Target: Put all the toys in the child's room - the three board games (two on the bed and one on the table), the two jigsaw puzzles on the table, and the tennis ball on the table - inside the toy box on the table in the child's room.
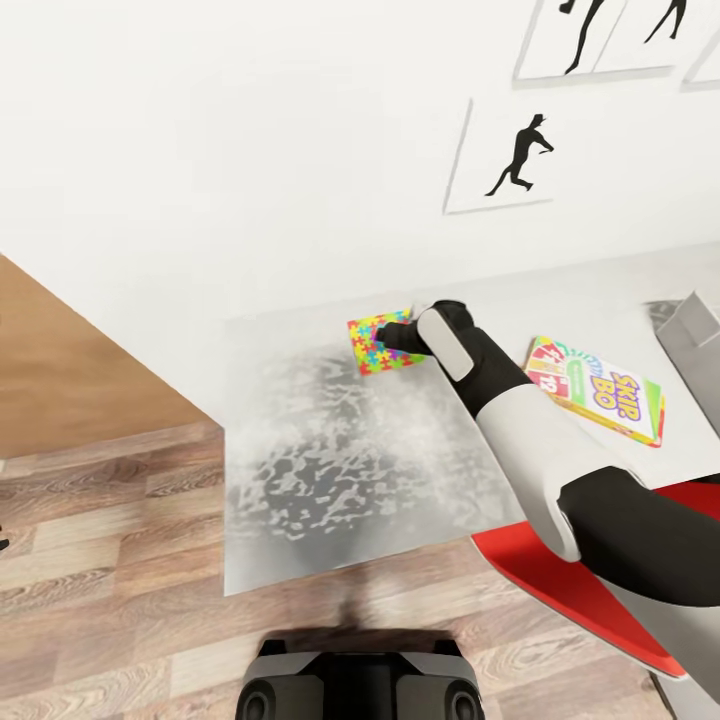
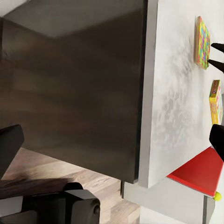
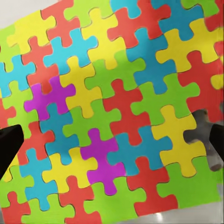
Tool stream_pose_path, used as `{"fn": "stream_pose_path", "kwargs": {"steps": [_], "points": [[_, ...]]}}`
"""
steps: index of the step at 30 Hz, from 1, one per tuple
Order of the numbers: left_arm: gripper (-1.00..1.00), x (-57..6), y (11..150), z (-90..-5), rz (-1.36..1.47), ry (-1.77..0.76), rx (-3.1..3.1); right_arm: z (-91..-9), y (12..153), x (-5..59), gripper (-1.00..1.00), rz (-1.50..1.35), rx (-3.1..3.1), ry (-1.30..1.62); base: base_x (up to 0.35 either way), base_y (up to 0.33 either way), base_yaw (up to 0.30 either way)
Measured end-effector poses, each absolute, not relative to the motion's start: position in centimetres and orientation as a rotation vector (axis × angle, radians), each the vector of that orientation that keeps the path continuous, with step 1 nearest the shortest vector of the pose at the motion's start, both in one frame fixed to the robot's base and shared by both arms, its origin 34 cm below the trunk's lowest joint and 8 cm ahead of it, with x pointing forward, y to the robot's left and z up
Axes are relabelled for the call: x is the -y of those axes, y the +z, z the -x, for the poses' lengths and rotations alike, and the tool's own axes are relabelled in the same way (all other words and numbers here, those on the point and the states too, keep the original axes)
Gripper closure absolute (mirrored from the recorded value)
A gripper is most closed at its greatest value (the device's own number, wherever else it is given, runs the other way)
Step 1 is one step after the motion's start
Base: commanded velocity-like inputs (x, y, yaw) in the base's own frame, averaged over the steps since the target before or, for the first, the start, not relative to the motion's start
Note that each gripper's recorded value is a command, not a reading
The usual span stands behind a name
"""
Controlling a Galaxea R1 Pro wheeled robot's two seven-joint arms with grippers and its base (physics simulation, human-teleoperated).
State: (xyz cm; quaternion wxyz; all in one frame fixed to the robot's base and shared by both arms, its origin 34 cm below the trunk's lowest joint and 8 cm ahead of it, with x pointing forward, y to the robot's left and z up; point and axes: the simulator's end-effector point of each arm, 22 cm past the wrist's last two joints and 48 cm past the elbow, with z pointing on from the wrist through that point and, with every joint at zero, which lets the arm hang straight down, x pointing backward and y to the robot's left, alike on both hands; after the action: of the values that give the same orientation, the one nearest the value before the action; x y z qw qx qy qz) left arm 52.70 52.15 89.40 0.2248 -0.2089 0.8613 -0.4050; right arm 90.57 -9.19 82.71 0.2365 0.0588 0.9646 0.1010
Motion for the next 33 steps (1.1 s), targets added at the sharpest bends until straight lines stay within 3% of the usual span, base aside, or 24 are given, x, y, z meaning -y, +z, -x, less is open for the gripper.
{"fn": "stream_pose_path", "kwargs": {"steps": [33], "points": [[-1.0, -52.2, 89.4, -52.7, 0.576, -1.117, -2.376, -93.7, 87.4, 11.0, -1.0, -0.12, -2.637, 0.135, 0.0, 0.003, 0.0]]}}
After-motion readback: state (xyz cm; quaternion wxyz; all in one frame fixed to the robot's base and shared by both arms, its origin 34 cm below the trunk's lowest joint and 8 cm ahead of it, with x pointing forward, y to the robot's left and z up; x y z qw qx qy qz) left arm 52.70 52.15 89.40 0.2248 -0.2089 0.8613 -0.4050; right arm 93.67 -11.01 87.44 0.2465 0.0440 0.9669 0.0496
